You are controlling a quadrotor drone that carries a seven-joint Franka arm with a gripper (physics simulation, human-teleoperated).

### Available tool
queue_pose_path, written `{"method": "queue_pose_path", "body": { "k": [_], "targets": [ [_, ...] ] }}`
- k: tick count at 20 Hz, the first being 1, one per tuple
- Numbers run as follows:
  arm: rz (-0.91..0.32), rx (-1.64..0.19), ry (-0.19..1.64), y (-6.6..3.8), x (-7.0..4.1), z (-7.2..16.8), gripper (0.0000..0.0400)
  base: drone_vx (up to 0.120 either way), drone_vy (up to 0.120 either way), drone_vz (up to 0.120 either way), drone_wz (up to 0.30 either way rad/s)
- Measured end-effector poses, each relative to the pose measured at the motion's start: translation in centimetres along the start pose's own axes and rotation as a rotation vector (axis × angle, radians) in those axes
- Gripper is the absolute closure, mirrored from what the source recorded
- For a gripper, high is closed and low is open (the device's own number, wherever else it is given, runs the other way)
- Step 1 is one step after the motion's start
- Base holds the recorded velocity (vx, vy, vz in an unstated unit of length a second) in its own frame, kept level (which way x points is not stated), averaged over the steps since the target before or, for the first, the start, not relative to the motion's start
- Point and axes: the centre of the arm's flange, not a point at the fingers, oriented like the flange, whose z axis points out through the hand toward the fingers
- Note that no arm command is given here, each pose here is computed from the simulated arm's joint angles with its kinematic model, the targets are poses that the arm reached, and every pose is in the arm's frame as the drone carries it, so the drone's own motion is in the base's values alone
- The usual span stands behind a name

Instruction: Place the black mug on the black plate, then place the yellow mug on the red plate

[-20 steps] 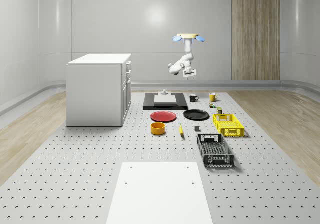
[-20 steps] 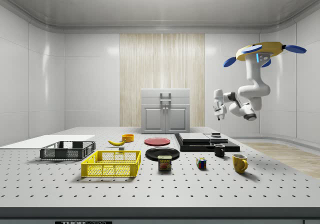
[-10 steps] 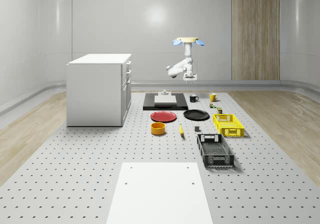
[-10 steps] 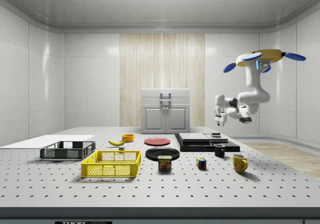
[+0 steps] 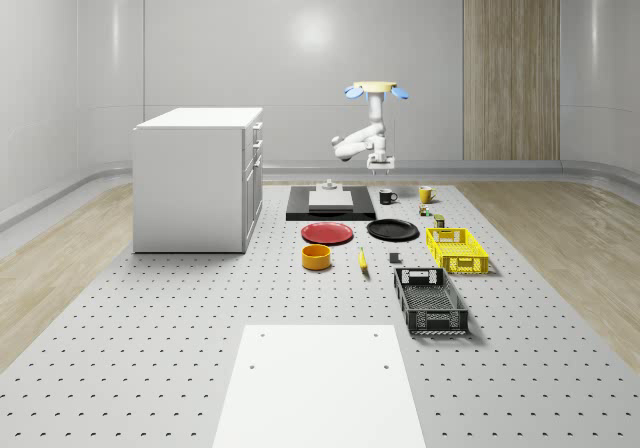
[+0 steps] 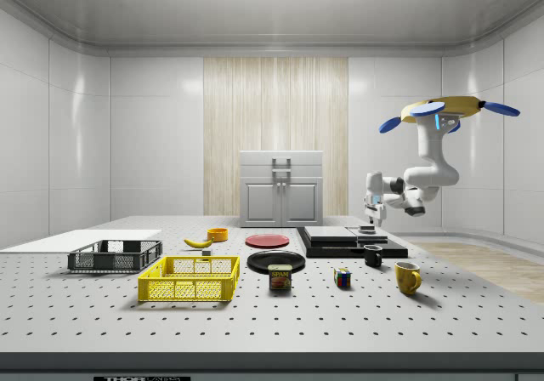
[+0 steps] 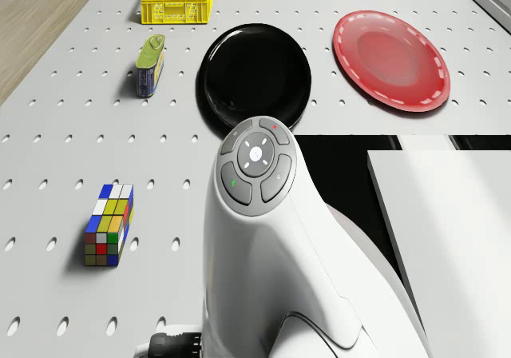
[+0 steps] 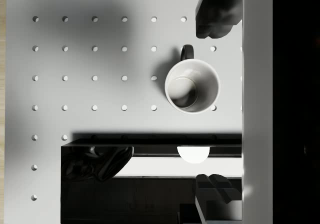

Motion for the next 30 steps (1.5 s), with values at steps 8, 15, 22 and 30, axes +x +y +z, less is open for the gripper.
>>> {"method": "queue_pose_path", "body": {
  "k": [8, 15, 22, 30],
  "targets": [
    [0.0, -0.002, 0.002, 0.0, 0.0, 0.0, 0.0, 0.0, 0.0, -0.12, 0.0],
    [0.0, -0.003, 0.003, 0.0, 0.0, 0.0, 0.0, 0.0, 0.0, -0.057, 0.0],
    [0.0, -0.003, 0.003, -0.6, 0.5, 0.9, 0.0, 0.0, 0.0, 0.0, 0.0],
    [0.0, -0.003, 0.003, -1.2, 1.8, 1.9, 0.0, 0.0, 0.0, 0.0, 0.0]
  ]
}}
